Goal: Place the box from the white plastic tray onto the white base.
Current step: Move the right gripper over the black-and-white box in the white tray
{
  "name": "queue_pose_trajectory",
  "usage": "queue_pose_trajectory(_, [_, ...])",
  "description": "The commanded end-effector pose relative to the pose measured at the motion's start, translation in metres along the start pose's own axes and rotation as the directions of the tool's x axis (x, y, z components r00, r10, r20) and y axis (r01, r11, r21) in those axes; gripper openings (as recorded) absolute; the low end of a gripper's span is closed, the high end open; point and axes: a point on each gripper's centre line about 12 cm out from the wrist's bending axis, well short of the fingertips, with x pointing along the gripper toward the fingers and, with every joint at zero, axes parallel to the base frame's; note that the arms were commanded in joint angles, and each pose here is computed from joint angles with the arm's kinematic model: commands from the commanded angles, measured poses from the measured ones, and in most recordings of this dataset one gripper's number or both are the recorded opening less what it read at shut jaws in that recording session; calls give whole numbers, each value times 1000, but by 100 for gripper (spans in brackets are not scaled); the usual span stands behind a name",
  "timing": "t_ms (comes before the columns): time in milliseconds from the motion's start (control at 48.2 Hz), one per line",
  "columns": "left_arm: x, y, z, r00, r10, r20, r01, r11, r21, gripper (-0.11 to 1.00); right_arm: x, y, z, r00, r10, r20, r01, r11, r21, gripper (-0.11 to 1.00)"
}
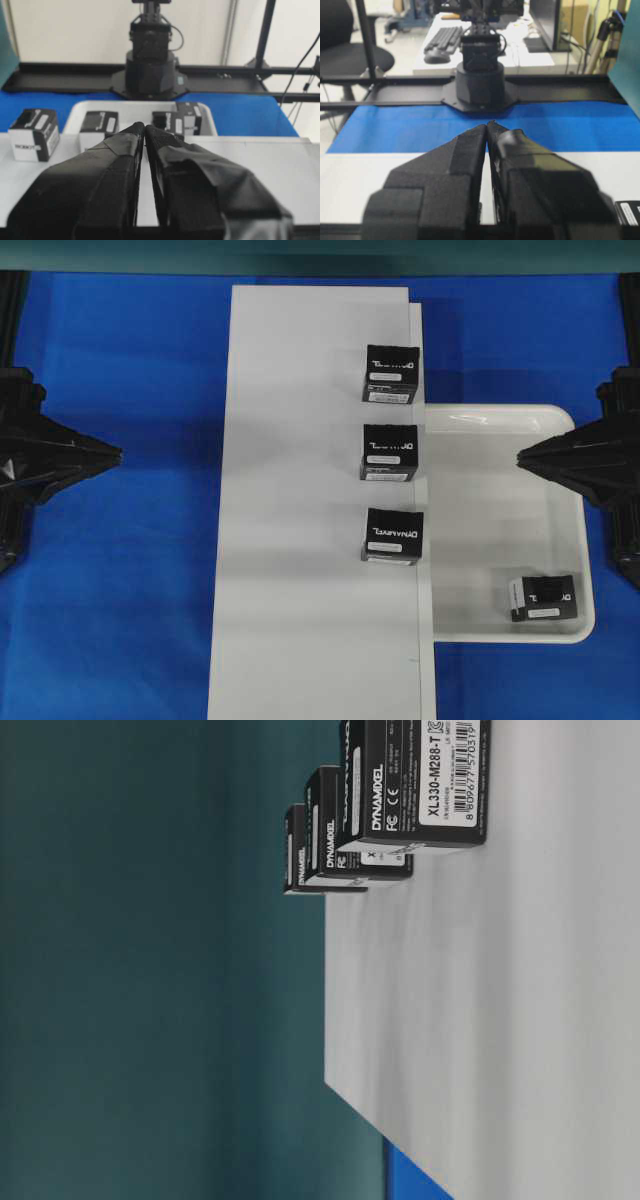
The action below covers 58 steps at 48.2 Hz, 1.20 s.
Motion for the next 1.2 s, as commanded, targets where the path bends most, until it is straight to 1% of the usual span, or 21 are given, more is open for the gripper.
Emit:
queue_pose_trajectory(0, [6, 1, 14, 1000, 5, 23, -5, 1000, 2, 14, 4, -1, 8, 1000, -6, 15, 5, 999, 33, 14])
queue_pose_trajectory(21, [7, 1, 15, 1000, 6, 23, -6, 1000, 0, 14, 5, -1, 8, 1000, -11, 11, 10, 999, 51, 14])
queue_pose_trajectory(62, [9, 2, 18, 1000, 6, 21, -6, 1000, 0, 9, 6, -3, 5, 1000, -22, -15, 24, 993, 113, 12])
queue_pose_trajectory(125, [12, 1, 20, 1000, 3, 6, -3, 1000, 0, 0, 7, -4, 1, 997, -30, -66, 43, 977, 209, 6])
queue_pose_trajectory(166, [14, 0, 20, 1000, 0, -12, 0, 1000, 0, -3, 8, -3, -2, 994, -26, -110, 53, 967, 249, 4])
queue_pose_trajectory(228, [17, -1, 20, 999, -7, -43, 7, 1000, -1, -6, 9, -1, -6, 982, -7, -190, 61, 959, 277, 3])
queue_pose_trajectory(311, [19, -3, 19, 997, -16, -80, 16, 1000, 0, -6, 9, 2, -10, 958, 12, -285, 74, 954, 289, 3])
queue_pose_trajectory(374, [20, -5, 18, 994, -24, -104, 24, 1000, -2, -6, 8, 3, -12, 934, 26, -357, 84, 954, 289, 3])
queue_pose_trajectory(436, [19, -7, 17, 992, -33, -119, 33, 999, -2, -6, 7, 5, -11, 906, 40, -422, 91, 954, 285, 3])
queue_pose_trajectory(519, [18, -8, 19, 991, -39, -130, 39, 999, -2, -6, 7, 7, -8, 861, 59, -505, 98, 955, 279, 3])
queue_pose_trajectory(623, [19, -8, 20, 990, -39, -138, 39, 999, -4, -6, 8, 10, -3, 817, 76, -572, 104, 956, 276, 3])
queue_pose_trajectory(685, [19, -8, 21, 989, -39, -141, 39, 999, -2, -6, 10, 10, -3, 784, 84, -615, 112, 955, 273, 3])
queue_pose_trajectory(727, [20, -8, 21, 989, -39, -141, 39, 999, -2, -6, 11, 12, -4, 760, 94, -643, 114, 955, 274, 3])
queue_pose_trajectory(768, [20, -8, 21, 989, -39, -141, 39, 999, -2, -6, 13, 14, -6, 724, 105, -681, 120, 954, 275, 3])
queue_pose_trajectory(831, [20, -8, 22, 989, -39, -141, 39, 999, -2, -6, 15, 16, -7, 678, 124, -724, 126, 951, 281, 3])
queue_pose_trajectory(955, [20, -8, 22, 989, -39, -141, 39, 999, -2, -6, 16, 25, -12, 562, 172, -809, 127, 949, 289, 3])
queue_pose_trajectory(976, [20, -8, 22, 989, -39, -142, 38, 999, -4, -6, 17, 27, -14, 532, 182, -827, 123, 950, 288, 3])
queue_pose_trajectory(1121, [20, -8, 21, 988, -38, -151, 38, 999, -4, -6, 18, 40, -21, 405, 218, -888, 95, 956, 278, 3])
queue_pose_trajectory(1184, [20, -8, 20, 988, -38, -153, 38, 999, -4, -6, 18, 46, -28, 346, 228, -910, 80, 959, 271, 3])
